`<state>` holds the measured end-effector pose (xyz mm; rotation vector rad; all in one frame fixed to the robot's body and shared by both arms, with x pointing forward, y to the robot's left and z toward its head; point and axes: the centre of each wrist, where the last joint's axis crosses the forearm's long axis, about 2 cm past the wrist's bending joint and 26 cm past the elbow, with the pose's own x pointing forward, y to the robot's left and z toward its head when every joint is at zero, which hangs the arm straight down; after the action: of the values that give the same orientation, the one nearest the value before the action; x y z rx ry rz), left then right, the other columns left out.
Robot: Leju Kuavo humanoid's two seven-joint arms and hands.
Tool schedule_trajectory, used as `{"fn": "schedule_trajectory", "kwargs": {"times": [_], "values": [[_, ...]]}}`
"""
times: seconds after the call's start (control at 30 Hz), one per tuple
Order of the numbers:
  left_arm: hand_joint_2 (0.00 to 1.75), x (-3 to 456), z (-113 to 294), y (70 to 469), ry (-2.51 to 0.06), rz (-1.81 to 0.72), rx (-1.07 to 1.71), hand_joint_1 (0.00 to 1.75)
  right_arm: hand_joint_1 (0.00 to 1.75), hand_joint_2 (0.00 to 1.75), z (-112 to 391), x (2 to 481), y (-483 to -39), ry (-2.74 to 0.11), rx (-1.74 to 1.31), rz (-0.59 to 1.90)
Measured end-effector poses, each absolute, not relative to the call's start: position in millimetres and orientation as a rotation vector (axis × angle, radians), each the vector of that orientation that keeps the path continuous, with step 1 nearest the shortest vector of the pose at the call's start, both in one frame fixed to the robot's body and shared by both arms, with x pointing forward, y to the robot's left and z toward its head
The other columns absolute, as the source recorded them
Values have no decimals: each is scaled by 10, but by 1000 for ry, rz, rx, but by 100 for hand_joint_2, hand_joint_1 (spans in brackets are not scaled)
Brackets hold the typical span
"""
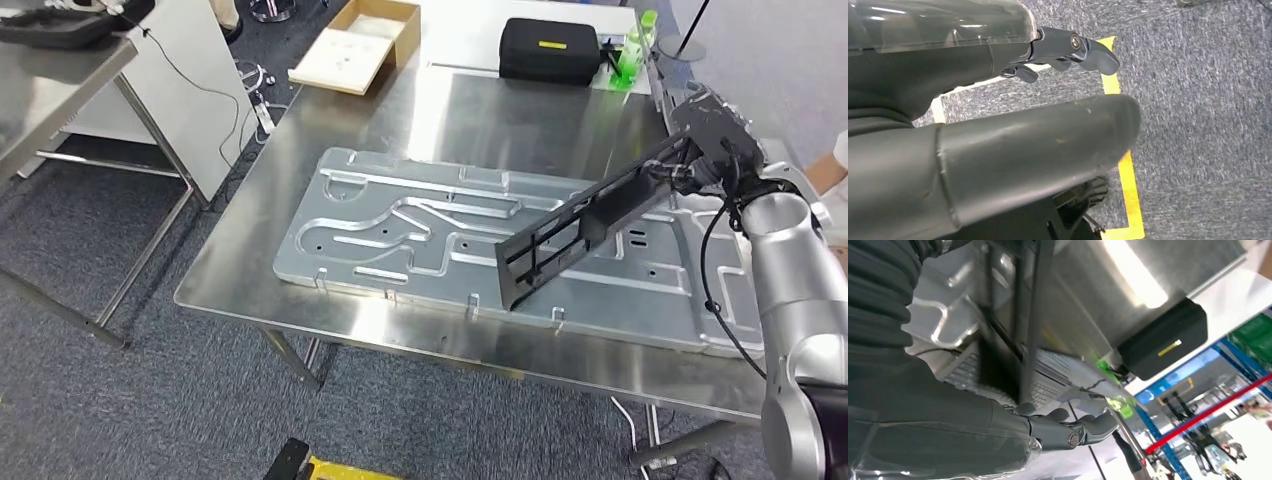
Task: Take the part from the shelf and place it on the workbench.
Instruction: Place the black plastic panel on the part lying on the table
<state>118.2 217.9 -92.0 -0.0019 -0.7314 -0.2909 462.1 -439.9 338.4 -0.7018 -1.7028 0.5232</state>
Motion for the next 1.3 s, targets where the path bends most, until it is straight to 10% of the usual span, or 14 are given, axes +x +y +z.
{"fn": "schedule_trajectory", "kwargs": {"times": [0.07, 0.2, 0.6, 1.3], "values": [[0, 1179, -921, 2179, -731, -291, -2, 0, 0, 175, 3410, 4628, -4396, -1708, -701, 523], [0, 1164, -925, 2182, -727, -289, -2, 0, 0, 0, 3485, 4658, -4366, -1693, -669, 549], [0, 1175, -925, 2199, -727, -286, -8, 0, 0, 0, 4418, 4891, -4278, -1526, -670, 732], [0, 1103, -936, 2153, -720, -280, 15, 0, 0, 0, 3032, 4081, -3160, -2350, -936, 551]]}}
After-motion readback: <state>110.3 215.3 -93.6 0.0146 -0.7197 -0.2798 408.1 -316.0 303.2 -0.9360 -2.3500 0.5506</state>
